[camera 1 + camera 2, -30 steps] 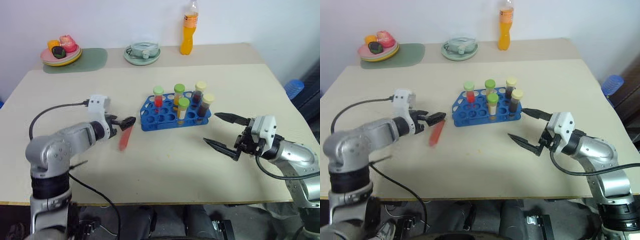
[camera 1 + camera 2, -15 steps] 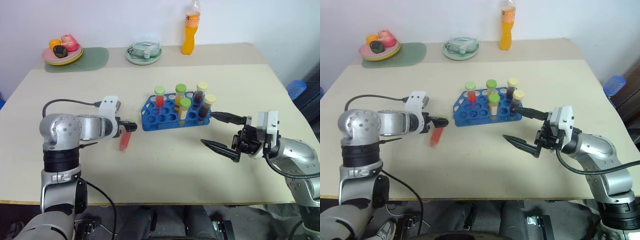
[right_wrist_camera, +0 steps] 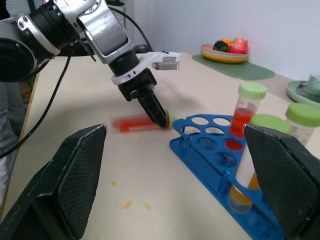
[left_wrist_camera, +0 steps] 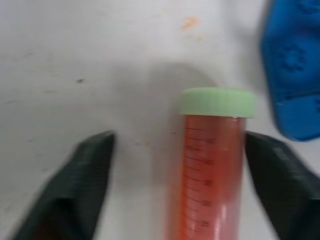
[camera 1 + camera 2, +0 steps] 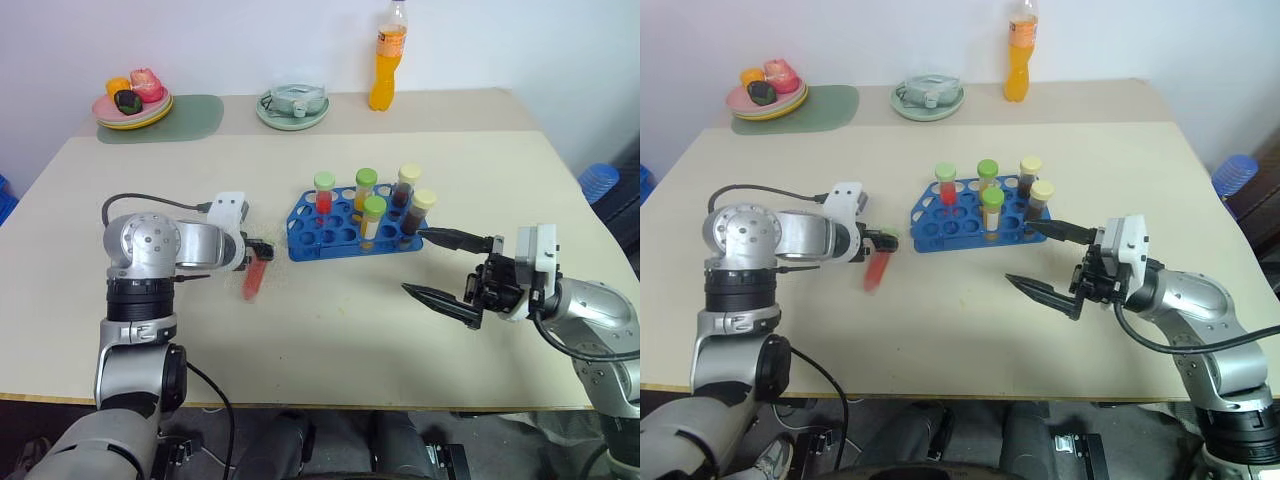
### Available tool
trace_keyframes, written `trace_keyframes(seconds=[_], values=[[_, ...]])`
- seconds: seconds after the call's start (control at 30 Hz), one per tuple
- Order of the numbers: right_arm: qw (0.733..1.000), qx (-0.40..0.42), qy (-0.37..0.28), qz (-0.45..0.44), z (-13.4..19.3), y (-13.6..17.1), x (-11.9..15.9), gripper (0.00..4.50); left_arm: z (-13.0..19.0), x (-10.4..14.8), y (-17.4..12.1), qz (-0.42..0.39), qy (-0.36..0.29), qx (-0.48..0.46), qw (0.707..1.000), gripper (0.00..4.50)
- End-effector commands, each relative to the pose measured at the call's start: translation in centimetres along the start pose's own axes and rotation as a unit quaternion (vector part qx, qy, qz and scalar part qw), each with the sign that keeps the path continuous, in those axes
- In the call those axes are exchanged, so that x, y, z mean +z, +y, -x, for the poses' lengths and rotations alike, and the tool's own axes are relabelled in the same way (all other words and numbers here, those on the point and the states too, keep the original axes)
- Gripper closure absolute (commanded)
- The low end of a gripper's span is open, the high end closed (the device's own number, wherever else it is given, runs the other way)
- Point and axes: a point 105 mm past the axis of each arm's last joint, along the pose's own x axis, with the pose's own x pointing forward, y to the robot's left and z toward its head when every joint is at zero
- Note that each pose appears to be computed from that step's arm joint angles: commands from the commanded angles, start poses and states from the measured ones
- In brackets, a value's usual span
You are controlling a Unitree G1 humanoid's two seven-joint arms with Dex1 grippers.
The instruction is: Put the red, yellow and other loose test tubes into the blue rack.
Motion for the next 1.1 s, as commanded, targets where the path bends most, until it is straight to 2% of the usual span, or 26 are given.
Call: trace_keyframes(seconds=[0.03,0.1,0.33,0.53,0.57,0.63,0.67,0.7,0.73,0.8,0.83,0.97,1.1], values=[[0.999,0.000,-0.012,0.033,0.2,0.2,1.4,0.00,-0.4,-0.5,-0.8,0.014,0.019,-0.023,0.999,2.77],[0.999,0.000,-0.010,0.033,0.2,0.2,1.3,0.00,-0.4,-0.5,-0.8,0.018,0.022,-0.022,0.999,3.69],[0.999,0.000,-0.009,0.033,0.1,0.0,1.1,0.00,0.2,-0.5,-0.4,0.028,0.017,-0.027,0.999,3.73],[0.999,-0.003,-0.009,0.036,0.0,-0.3,1.0,0.00,3.0,1.4,0.0,-0.001,-0.069,-0.025,0.997,3.73],[0.999,-0.004,-0.009,0.036,-0.1,-0.4,0.9,0.00,4.1,2.1,0.2,-0.016,-0.112,-0.030,0.993,3.73],[0.999,-0.008,-0.012,0.034,-0.2,-0.5,0.7,0.00,6.7,4.9,-0.6,-0.049,-0.269,-0.068,0.959,3.73],[0.999,-0.009,-0.012,0.034,-0.2,-0.6,0.7,0.00,8.1,5.3,-1.9,-0.091,-0.326,-0.114,0.934,3.73],[0.999,-0.010,-0.013,0.033,-0.2,-0.6,0.6,0.00,8.8,5.4,-2.7,-0.122,-0.357,-0.145,0.915,3.73],[0.999,-0.010,-0.013,0.033,-0.2,-0.6,0.6,0.00,8.5,4.7,-2.8,-0.180,-0.356,-0.134,0.907,3.73],[0.999,-0.017,-0.012,0.030,-0.2,-0.7,0.4,0.00,8.6,4.8,-3.0,-0.224,-0.394,-0.121,0.883,3.73],[0.999,-0.019,-0.012,0.029,-0.2,-0.7,0.4,0.00,8.7,4.9,-3.1,-0.229,-0.410,-0.121,0.874,3.73],[0.999,-0.031,-0.004,0.023,0.1,-0.7,-0.2,0.00,9.8,5.1,-5.4,-0.269,-0.494,-0.178,0.807,3.73],[0.999,-0.045,-0.001,0.020,0.4,-0.6,-0.3,0.00,9.4,4.8,-6.7,-0.262,-0.541,-0.221,0.767,3.73]])
